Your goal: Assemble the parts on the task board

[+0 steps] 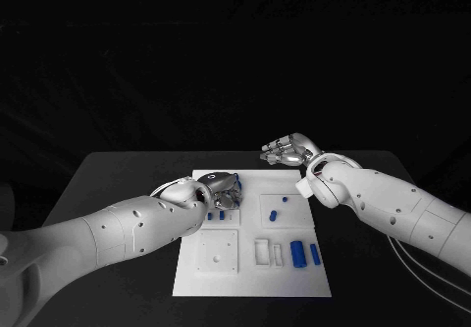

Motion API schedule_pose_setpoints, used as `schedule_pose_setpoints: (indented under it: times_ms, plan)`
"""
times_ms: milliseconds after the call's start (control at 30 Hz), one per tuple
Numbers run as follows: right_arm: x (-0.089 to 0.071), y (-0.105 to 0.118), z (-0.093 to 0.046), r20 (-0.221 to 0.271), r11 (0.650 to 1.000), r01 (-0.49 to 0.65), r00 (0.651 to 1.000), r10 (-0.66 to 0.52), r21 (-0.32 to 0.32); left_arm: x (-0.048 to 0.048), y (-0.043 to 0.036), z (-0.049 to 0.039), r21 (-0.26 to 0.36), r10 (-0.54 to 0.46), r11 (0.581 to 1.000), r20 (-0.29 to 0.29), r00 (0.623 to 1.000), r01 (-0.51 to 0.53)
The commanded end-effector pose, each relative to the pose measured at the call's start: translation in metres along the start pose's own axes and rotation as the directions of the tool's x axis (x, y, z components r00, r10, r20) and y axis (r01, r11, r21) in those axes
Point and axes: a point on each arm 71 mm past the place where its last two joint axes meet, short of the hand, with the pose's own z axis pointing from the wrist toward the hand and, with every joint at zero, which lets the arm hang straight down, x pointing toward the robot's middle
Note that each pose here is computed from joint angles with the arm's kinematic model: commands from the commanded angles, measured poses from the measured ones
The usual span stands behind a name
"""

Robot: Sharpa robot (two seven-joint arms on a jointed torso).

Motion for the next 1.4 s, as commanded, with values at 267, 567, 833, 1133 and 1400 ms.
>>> schedule_pose_setpoints:
  times_ms: [267, 567, 833, 1133, 1400]
  plan:
    - [0.002, 0.001, 0.0, -0.012, 1.0, 0.0, 1.0, 0.0, -0.013, -0.0063, 0.0058, -0.0053, -0.001, -0.045, 0.999, 0.035, 0.998, 0.046]
    - [0.001, 0.0, 0.0, -0.011, 1.0, 0.001, 1.0, -0.001, -0.01, -0.0224, 0.0075, -0.0107, -0.007, -0.141, 0.99, 0.054, 0.988, 0.142]
    - [-0.002, -0.001, -0.001, -0.008, 1.0, 0.003, 1.0, -0.003, -0.008, -0.0298, 0.0148, -0.0208, -0.028, -0.201, 0.979, 0.038, 0.979, 0.202]
    - [-0.004, -0.002, -0.002, -0.005, 1.0, 0.006, 1.0, -0.006, -0.004, -0.0384, 0.0312, -0.0336, -0.064, -0.213, 0.975, 0.024, 0.977, 0.214]
    - [-0.004, -0.002, -0.002, -0.006, 1.0, 0.005, 1.0, -0.005, -0.004, -0.0397, 0.0411, -0.037, -0.093, -0.195, 0.976, 0.017, 0.981, 0.196]
